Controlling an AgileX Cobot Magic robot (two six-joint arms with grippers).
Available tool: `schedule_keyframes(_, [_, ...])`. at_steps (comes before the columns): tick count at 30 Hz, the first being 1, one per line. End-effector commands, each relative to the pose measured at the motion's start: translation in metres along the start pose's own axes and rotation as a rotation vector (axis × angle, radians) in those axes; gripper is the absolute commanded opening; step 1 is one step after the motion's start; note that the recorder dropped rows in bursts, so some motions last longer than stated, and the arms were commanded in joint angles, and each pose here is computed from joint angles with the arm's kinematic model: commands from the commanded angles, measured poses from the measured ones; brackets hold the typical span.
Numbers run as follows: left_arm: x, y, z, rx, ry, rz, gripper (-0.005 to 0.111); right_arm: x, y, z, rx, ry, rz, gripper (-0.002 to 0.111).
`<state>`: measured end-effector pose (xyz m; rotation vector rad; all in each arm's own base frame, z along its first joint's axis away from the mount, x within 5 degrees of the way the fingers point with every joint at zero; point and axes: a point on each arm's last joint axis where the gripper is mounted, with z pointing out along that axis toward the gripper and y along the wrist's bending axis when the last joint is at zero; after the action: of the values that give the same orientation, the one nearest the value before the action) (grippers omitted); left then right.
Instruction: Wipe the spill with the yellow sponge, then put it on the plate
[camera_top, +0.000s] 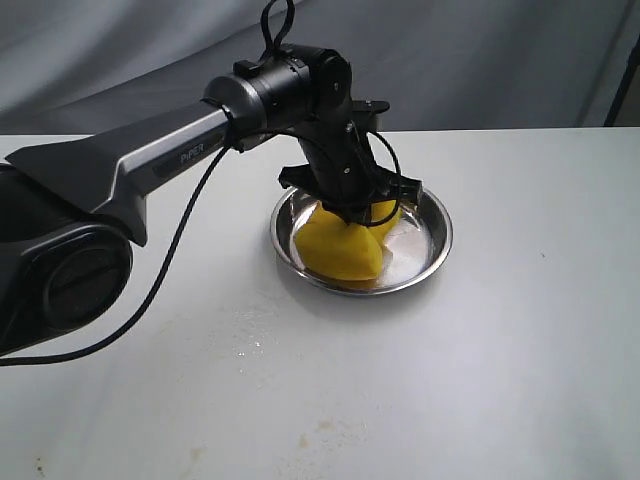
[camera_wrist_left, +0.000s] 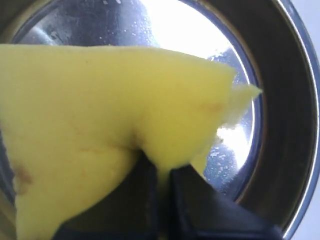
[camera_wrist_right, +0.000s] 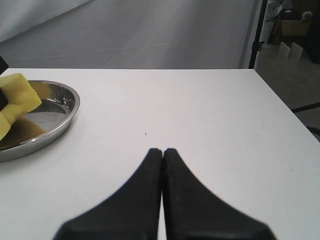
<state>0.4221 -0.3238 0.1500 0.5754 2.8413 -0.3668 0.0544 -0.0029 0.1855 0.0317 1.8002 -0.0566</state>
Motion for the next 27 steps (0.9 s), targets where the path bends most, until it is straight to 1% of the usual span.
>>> schedule_keyframes(1, [-0.002, 0.002, -0.001, -0.004, -0.009, 0.039, 0.006, -0.001, -0.001, 0.0, 0.01, -0.022, -0.015, 0.0])
schedule_keyframes(3, [0.0, 0.002, -0.003, -0.008, 0.009, 0.04, 0.015, -0.001, -0.001, 0.0, 0.01, -0.022, -0.015, 0.0])
schedule_keyframes(6, [0.001, 0.001, -0.008, -0.01, 0.025, 0.041, 0.033, -0.001, -0.001, 0.0, 0.01, -0.022, -0.015, 0.0])
schedule_keyframes(8, [0.001, 0.002, -0.008, -0.01, 0.027, 0.039, 0.04, -0.001, -0.001, 0.0, 0.01, -0.022, -0.015, 0.0])
schedule_keyframes(11, [0.001, 0.001, -0.011, -0.007, 0.023, 0.031, 0.048, -0.001, -0.001, 0.0, 0.01, -0.022, -0.015, 0.0])
schedule_keyframes(16, [-0.003, -0.003, -0.028, 0.002, -0.011, 0.035, 0.067, -0.001, -0.001, 0.0, 0.01, -0.022, -0.015, 0.0])
schedule_keyframes(17, [-0.003, -0.004, -0.035, 0.006, -0.02, 0.036, 0.068, -0.001, -0.001, 0.0, 0.01, -0.022, -0.015, 0.0])
schedule_keyframes(20, [-0.004, -0.007, -0.055, 0.013, -0.039, 0.041, 0.064, -0.001, -0.001, 0.0, 0.01, -0.022, -0.015, 0.0])
schedule_keyframes(23, [-0.004, -0.009, -0.075, 0.011, -0.049, 0.048, 0.048, -0.001, -0.001, 0.0, 0.01, -0.022, -0.015, 0.0])
schedule_keyframes(25, [-0.004, -0.009, -0.088, -0.006, -0.068, 0.059, 0.032, -0.001, -0.001, 0.0, 0.01, -0.022, -0.015, 0.0])
schedule_keyframes(27, [-0.006, -0.006, -0.098, -0.056, -0.096, 0.078, 0.011, -0.001, -0.001, 0.0, 0.01, -0.022, -0.015, 0.0])
